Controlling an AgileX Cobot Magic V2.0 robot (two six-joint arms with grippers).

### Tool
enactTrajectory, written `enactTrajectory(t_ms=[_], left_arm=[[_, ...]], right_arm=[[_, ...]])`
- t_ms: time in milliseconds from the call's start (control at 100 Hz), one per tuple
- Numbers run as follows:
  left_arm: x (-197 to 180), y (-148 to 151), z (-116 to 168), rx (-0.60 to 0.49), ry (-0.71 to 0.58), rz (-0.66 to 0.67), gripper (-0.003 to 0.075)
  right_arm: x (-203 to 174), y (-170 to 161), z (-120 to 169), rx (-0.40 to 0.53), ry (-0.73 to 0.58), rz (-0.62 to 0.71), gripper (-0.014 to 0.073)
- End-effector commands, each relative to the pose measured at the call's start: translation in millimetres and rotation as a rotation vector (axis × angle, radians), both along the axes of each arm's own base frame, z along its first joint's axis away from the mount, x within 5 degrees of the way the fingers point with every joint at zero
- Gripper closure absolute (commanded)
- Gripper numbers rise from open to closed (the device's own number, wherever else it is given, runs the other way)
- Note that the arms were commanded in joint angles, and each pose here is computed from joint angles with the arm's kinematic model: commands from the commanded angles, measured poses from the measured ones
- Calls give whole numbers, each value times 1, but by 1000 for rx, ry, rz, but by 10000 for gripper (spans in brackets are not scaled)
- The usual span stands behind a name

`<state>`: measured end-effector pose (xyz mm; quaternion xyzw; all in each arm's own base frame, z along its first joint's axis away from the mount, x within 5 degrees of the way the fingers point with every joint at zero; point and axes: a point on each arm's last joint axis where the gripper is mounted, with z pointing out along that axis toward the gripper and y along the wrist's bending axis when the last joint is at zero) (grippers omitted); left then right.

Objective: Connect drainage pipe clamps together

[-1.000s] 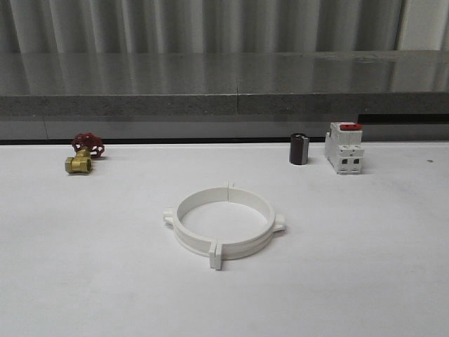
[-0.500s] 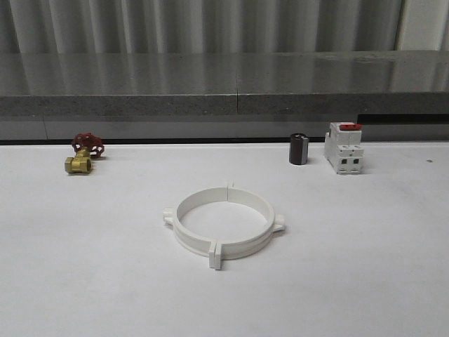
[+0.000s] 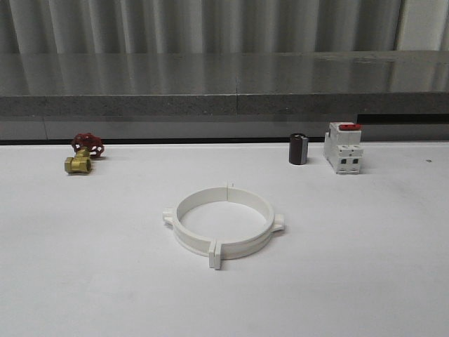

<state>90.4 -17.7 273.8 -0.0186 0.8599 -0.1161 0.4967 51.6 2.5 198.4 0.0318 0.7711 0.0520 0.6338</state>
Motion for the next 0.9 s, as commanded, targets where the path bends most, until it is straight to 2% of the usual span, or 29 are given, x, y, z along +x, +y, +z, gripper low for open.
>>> enactTrajectory(t_ms=[0, 150, 890], left_arm=[[4, 0, 14, -23, -91, 13, 740], [4, 0, 14, -23, -91, 13, 740], [4, 0, 14, -23, -91, 13, 740]], right_arm=[[0, -1, 13, -6, -155, -10, 713], [3, -1, 2, -4, -190, -15, 713], [3, -1, 2, -4, -187, -15, 713]])
